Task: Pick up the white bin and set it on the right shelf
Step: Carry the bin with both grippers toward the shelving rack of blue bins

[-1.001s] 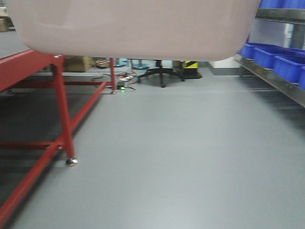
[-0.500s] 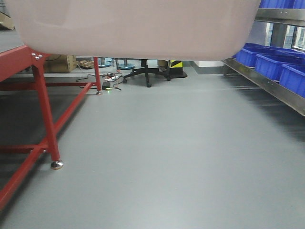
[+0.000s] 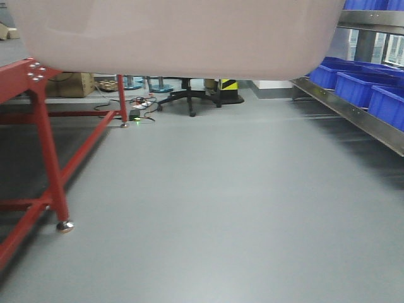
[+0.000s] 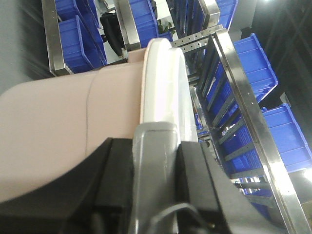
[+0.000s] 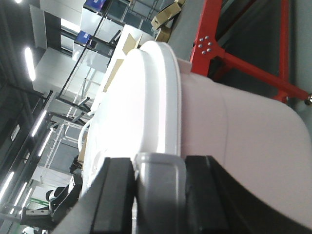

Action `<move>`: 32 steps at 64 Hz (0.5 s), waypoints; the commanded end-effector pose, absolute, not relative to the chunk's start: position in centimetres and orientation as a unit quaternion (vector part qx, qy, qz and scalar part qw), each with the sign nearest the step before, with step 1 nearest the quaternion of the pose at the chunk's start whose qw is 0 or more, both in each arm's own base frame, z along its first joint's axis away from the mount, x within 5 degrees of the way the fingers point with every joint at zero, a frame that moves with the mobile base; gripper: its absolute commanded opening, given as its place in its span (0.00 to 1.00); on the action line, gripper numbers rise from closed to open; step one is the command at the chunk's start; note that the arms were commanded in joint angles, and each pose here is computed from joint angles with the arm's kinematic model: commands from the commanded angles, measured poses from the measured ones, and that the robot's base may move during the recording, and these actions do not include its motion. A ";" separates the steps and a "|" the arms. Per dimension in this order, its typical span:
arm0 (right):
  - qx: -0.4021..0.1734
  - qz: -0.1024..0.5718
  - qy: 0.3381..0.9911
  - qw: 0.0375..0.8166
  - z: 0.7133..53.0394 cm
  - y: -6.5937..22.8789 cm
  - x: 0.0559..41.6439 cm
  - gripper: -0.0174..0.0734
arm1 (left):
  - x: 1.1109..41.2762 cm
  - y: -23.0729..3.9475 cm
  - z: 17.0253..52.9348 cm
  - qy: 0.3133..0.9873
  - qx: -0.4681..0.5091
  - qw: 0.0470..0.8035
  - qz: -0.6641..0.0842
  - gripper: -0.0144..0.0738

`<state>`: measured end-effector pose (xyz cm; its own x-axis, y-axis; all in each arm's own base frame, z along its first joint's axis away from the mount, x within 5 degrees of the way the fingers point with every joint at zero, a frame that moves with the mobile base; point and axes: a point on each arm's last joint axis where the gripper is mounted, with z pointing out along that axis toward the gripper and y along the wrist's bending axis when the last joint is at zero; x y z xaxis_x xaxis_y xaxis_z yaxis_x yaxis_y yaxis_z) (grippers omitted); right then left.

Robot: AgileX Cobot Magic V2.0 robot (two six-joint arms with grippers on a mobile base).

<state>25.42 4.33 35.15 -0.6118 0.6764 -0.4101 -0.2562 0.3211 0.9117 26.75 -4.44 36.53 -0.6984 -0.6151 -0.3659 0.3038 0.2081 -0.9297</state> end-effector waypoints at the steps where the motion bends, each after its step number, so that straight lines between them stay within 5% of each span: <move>1: 0.068 0.646 0.647 0.401 38.4 6.0 23.5 0.27 | 23.5 -6.7 39.7 0.627 0.029 0.314 -0.712 0.02; 32: 0.068 0.646 0.647 0.401 38.4 6.0 23.5 0.27 | 23.5 -6.7 39.7 0.627 0.029 0.314 -0.712 0.02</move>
<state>25.43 4.31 35.14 -0.6106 0.6775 -0.4101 -0.2550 0.3222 0.9117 26.75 -4.44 36.53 -0.6984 -0.6151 -0.3659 0.3038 0.2081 -0.9297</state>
